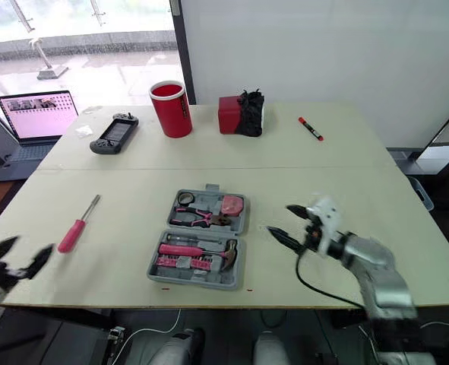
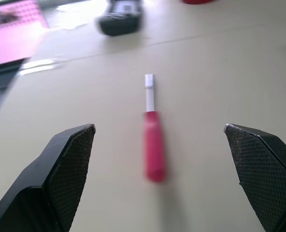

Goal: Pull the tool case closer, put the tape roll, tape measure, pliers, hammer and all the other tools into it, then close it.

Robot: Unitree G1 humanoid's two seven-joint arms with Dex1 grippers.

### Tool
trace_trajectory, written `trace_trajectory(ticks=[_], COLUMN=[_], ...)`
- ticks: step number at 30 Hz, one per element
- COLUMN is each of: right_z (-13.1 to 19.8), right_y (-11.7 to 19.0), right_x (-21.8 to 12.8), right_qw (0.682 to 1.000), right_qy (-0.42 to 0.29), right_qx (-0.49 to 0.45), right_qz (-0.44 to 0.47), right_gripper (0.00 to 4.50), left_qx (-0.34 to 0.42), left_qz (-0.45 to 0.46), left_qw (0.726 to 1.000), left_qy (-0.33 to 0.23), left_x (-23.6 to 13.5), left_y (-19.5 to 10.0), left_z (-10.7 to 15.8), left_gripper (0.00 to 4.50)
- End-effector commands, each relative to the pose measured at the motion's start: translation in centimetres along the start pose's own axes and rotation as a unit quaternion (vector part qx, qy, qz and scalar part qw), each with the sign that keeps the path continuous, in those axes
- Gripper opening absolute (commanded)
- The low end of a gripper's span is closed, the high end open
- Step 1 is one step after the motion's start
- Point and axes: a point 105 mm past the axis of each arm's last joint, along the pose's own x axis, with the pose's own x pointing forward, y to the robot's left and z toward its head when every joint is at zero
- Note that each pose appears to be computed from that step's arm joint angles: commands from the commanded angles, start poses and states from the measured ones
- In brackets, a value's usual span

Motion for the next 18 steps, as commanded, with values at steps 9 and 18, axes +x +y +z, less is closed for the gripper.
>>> trace_trajectory(ticks=[9,18], right_z=[1.3,7.5], right_y=[-2.0,4.3], right_x=[-1.4,3.6], right_qw=[0.996,0.983], right_qy=[-0.061,-0.054], right_qx=[0.023,-0.004], right_qz=[-0.067,0.174], right_gripper=[4.44,4.44], left_qx=[-0.003,-0.043], left_qz=[0.013,0.033], left_qw=[1.0,0.998], left_qy=[-0.004,-0.023], left_x=[-2.2,-2.9], left_y=[0.8,-0.5], left_z=[-0.5,1.2], left_gripper=[4.5,4.5])
